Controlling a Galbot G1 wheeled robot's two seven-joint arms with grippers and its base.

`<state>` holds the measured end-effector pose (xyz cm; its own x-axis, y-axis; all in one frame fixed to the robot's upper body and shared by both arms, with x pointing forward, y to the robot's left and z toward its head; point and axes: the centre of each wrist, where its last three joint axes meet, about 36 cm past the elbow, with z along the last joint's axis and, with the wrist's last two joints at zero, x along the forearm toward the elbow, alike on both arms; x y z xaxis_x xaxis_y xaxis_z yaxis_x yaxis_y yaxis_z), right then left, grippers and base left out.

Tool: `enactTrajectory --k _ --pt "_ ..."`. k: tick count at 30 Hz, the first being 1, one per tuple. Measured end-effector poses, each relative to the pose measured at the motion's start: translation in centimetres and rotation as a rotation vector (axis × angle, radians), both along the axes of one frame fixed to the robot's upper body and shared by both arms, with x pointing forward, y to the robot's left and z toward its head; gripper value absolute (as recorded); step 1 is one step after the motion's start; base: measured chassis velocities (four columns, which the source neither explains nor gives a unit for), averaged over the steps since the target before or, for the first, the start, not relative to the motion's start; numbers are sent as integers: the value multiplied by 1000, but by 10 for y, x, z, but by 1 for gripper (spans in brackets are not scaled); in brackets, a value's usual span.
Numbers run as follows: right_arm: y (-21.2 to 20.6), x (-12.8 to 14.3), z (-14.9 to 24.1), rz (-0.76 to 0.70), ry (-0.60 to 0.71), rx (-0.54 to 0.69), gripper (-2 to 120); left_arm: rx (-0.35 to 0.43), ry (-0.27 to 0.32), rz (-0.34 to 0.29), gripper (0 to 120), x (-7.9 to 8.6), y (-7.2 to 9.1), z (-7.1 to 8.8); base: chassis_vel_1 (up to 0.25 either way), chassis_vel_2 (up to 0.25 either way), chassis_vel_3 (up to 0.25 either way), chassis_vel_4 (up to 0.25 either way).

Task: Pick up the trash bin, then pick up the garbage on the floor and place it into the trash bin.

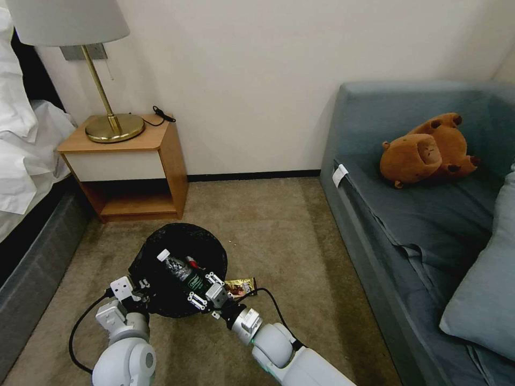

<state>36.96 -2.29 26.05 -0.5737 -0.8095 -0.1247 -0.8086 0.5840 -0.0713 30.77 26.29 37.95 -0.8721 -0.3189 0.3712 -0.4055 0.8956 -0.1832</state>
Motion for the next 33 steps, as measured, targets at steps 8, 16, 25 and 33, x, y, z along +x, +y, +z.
enactTrajectory --k 8,16,25,33 --pt "1 14 18 -45 -13 29 90 5 1 3 1 -1 2 1 0 0 0 0" --pt "-21 70 69 -287 -31 34 100 4 -3 10 1 -1 7 1 0 0 0 0" --pt "-71 110 69 -446 -45 6 100 1 -7 15 1 0 10 2 0 0 0 0" --pt "-102 104 31 -528 23 -44 100 3 2 15 1 -1 12 0 0 0 0 0"
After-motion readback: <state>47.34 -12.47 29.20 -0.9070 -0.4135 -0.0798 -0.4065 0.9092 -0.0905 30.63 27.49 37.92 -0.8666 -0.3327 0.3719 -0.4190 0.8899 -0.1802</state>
